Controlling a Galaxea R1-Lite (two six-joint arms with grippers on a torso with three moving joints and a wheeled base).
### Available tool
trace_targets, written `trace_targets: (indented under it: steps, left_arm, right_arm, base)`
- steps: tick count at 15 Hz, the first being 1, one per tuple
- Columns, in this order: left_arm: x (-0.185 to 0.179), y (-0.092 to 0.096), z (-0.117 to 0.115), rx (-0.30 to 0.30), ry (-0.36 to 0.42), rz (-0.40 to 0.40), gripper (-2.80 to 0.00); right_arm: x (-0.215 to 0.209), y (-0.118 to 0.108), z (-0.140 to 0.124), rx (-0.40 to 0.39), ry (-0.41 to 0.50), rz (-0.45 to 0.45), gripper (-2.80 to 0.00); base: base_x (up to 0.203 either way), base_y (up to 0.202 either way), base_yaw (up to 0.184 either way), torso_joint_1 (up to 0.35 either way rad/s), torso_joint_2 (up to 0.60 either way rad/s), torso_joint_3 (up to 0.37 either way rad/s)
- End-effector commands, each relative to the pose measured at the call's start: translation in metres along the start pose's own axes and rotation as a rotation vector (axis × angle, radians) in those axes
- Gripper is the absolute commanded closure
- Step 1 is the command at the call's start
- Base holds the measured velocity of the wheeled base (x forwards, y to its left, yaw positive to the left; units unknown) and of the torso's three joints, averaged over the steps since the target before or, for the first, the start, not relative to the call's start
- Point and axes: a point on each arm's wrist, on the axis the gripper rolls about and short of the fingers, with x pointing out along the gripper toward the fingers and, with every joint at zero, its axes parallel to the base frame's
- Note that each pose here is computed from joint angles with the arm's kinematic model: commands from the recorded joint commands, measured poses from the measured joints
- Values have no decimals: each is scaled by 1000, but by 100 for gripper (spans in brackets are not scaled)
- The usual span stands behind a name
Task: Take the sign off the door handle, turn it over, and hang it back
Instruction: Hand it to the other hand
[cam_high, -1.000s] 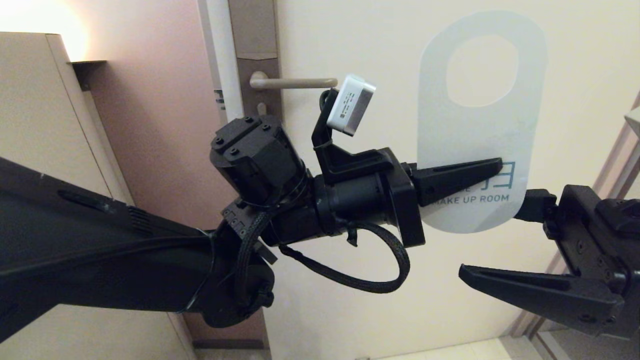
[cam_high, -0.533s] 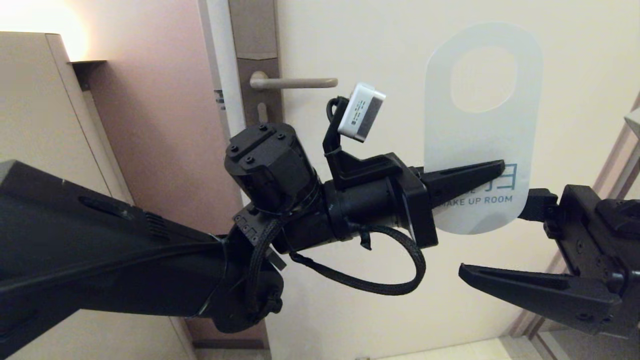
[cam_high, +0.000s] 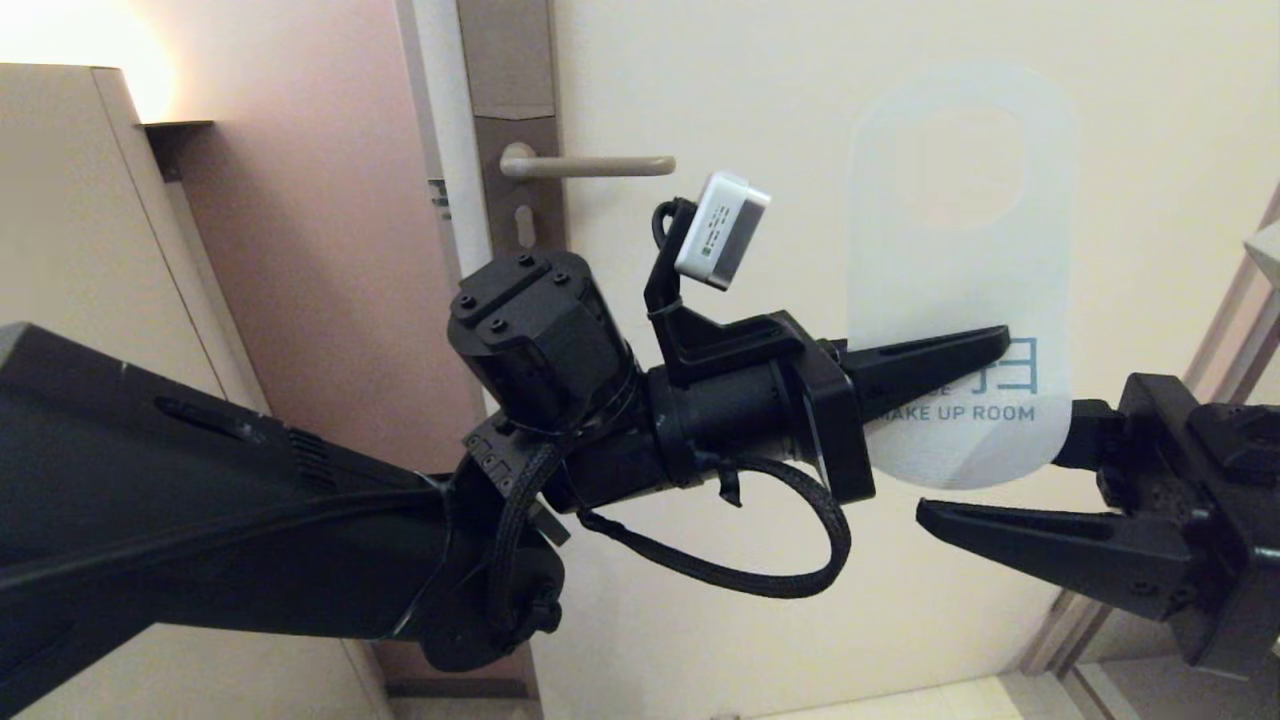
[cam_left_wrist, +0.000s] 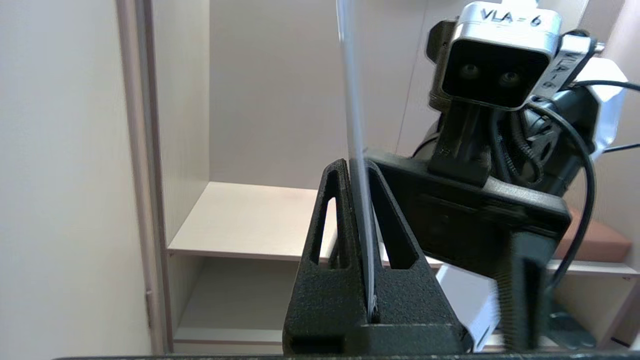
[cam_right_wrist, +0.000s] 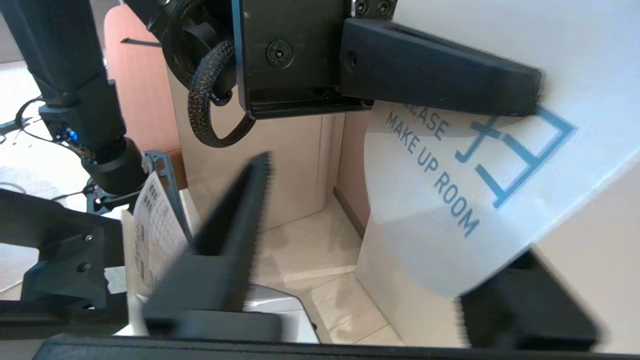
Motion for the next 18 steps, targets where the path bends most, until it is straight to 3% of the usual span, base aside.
trace_targets:
  steps: [1,18]
  left_arm:
    - [-1,-1,1,1,-3,-4,0]
    - [-16,-10,-3,-34,33,19,0]
  right_arm:
    - [0,0,0,-1,-1,4,0]
    - [-3,2,-8,6,15,4,0]
  base:
    - [0,0,0,0,0,0]
    - [0,0,0,0,0,0]
